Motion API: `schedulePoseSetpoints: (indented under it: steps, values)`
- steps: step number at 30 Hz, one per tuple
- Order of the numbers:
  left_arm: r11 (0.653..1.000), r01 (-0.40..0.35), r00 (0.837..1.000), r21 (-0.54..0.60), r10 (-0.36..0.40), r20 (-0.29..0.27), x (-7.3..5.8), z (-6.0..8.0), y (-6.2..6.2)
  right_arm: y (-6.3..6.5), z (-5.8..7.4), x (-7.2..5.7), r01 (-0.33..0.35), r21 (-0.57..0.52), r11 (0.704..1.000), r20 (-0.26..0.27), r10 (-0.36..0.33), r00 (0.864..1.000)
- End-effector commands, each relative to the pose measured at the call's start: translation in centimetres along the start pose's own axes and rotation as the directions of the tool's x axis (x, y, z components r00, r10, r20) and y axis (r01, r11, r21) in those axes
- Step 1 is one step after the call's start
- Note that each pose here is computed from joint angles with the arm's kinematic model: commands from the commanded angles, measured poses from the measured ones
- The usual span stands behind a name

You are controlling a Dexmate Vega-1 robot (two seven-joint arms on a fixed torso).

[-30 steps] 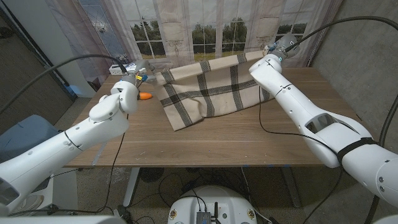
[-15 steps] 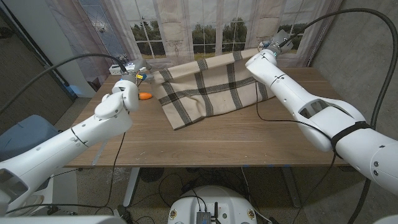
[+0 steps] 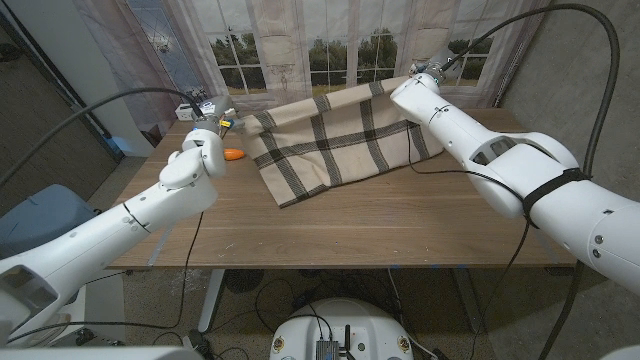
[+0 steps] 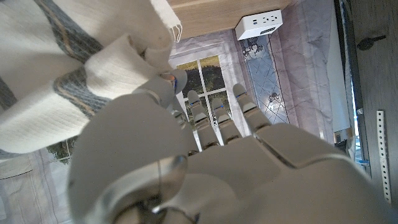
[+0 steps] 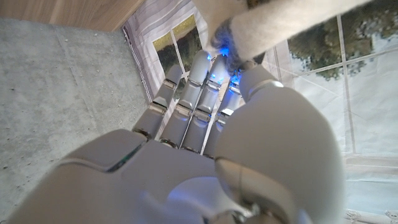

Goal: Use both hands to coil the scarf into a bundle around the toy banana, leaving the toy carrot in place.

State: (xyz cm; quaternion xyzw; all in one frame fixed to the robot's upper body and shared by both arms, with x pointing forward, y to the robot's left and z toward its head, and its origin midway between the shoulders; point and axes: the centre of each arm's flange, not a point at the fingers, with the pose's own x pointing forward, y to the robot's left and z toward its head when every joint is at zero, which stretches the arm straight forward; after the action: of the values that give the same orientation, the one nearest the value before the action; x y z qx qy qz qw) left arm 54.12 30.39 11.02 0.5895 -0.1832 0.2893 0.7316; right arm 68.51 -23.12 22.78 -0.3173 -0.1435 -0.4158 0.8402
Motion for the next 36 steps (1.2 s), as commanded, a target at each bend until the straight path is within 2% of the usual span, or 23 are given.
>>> schedulePoseSetpoints:
  steps: [1, 7, 9, 10, 12, 15, 18, 20, 23, 27, 29, 36]
  values:
    - [0.994, -0.036, 0.996, 0.104, 0.045, -0.083, 0.6, 0.4, -1.0, 0.6, 0.3, 1.0, -0.117, 0.07, 0.991, 0.004, 0.117, 0.993]
    - [0.979, -0.089, 0.979, 0.185, 0.12, -0.163, 0.9, 0.6, -1.6, 0.1, -0.6, 1.6, -0.22, 0.102, 0.97, 0.014, 0.22, 0.975]
    - [0.963, -0.125, 0.964, 0.239, 0.174, -0.2, 1.0, 0.7, -1.9, -0.3, -1.2, 1.8, -0.256, 0.116, 0.96, 0.016, 0.256, 0.966]
    - [0.962, -0.125, 0.963, 0.242, 0.176, -0.203, 1.0, 0.7, -1.9, -0.3, -1.2, 1.8, -0.259, 0.115, 0.959, 0.017, 0.259, 0.966]
    - [0.951, -0.141, 0.948, 0.277, 0.21, -0.239, 1.2, 0.8, -2.2, -0.7, -1.8, 1.9, -0.287, 0.139, 0.948, 0.023, 0.286, 0.958]
    - [0.947, -0.151, 0.94, 0.282, 0.226, -0.257, 1.2, 0.8, -2.5, -1.2, -2.5, 1.7, -0.299, 0.161, 0.941, 0.022, 0.299, 0.954]
    - [0.949, -0.162, 0.938, 0.269, 0.233, -0.258, 1.1, 0.9, -2.7, -1.6, -3.2, 1.4, -0.297, 0.152, 0.943, 0.009, 0.299, 0.954]
    - [0.952, -0.166, 0.937, 0.259, 0.234, -0.258, 0.9, 0.9, -2.7, -1.9, -3.8, 1.2, -0.311, 0.147, 0.939, 0.008, 0.314, 0.949]
    - [0.967, -0.157, 0.948, 0.201, 0.205, -0.242, 0.8, 1.0, -2.7, -2.3, -4.5, 0.8, -0.323, 0.125, 0.938, -0.004, 0.326, 0.945]
    - [0.994, -0.09, 0.975, 0.066, 0.102, -0.199, 0.7, 0.9, -2.7, -2.5, -5.3, 0.2, -0.312, 0.028, 0.95, -0.023, 0.313, 0.95]
    - [0.999, -0.053, 0.984, 0.012, 0.055, -0.168, 0.6, 1.1, -2.8, -2.5, -5.8, -0.2, -0.321, -0.007, 0.947, -0.02, 0.321, 0.947]
    - [0.995, 0.044, 0.996, -0.085, -0.05, -0.072, -0.1, 1.9, -3.2, -2.3, -6.8, -1.1, -0.347, -0.127, 0.929, -0.01, 0.349, 0.937]
